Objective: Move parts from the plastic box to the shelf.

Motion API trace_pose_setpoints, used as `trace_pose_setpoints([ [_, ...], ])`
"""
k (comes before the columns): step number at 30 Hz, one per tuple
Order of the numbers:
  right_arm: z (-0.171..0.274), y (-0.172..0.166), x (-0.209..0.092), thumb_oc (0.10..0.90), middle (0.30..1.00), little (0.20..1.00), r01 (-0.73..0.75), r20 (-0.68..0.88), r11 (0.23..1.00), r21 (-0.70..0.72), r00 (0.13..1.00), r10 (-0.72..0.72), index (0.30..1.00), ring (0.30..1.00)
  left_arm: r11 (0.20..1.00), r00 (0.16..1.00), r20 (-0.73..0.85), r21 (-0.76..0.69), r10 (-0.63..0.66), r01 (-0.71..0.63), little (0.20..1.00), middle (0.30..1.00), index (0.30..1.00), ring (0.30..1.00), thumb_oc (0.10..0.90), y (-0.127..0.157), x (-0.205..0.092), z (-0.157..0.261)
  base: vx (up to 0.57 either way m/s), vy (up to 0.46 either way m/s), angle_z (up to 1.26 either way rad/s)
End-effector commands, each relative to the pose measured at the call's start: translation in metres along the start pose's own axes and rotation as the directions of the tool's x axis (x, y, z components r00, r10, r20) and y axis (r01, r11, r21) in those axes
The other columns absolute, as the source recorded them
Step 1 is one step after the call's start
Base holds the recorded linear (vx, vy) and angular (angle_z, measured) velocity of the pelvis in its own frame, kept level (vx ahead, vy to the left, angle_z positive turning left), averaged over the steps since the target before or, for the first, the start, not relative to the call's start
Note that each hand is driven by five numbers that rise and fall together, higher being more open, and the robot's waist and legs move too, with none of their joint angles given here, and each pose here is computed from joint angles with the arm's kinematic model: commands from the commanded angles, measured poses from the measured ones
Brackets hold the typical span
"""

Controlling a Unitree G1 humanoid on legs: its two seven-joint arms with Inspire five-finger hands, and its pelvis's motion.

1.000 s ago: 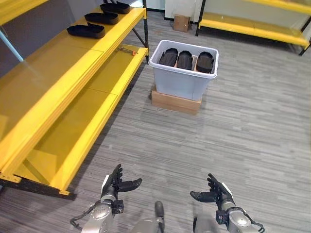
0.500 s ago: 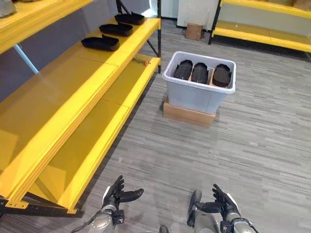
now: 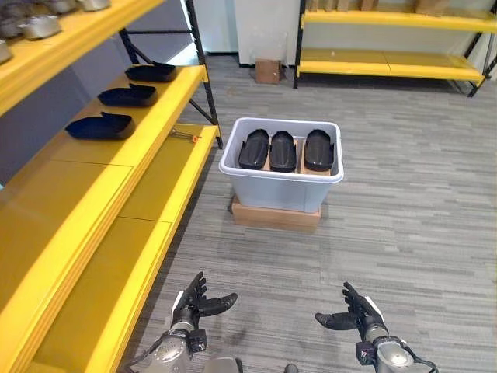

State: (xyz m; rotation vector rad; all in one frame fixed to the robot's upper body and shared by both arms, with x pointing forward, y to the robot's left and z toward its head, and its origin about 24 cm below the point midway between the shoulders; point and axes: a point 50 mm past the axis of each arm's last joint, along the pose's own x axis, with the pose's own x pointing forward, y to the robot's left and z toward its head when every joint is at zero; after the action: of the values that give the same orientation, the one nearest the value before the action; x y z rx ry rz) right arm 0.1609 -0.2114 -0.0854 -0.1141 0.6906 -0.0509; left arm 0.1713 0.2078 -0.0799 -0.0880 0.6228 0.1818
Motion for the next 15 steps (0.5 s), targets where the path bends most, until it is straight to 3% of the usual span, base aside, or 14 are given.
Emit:
trace_pose_setpoints([
  [1, 0.028, -0.008, 0.001, 0.9, 1.0, 1.0, 0.0, 0.145, 1.0, -0.023, 0.989, 0.003, 1.0, 1.0, 1.0, 0.986, 0.165, 0.003, 0.008, -0.009, 1.0, 1.0, 1.0, 1.0, 0.9, 0.007, 0.0, 0.034, 0.31, 0.075, -0.01],
  [10, 0.021, -0.002, 0.001, 0.9, 1.0, 1.0, -0.028, 0.127, 0.999, -0.04, 0.991, 0.033, 1.0, 1.0, 0.999, 0.988, 0.148, -0.015, 0.052, -0.05, 1.0, 1.0, 1.0, 1.0, 0.9, 0.018, -0.005, 0.027, 0.38, 0.115, -0.59],
  [15, 0.027, 0.005, 0.002, 0.9, 1.0, 1.0, -0.048, 0.146, 0.999, -0.021, 0.988, 0.05, 1.0, 1.0, 0.998, 0.985, 0.165, -0.001, 0.056, -0.056, 1.0, 1.0, 1.0, 1.0, 0.9, 0.021, -0.003, 0.034, 0.22, 0.123, -0.11],
])
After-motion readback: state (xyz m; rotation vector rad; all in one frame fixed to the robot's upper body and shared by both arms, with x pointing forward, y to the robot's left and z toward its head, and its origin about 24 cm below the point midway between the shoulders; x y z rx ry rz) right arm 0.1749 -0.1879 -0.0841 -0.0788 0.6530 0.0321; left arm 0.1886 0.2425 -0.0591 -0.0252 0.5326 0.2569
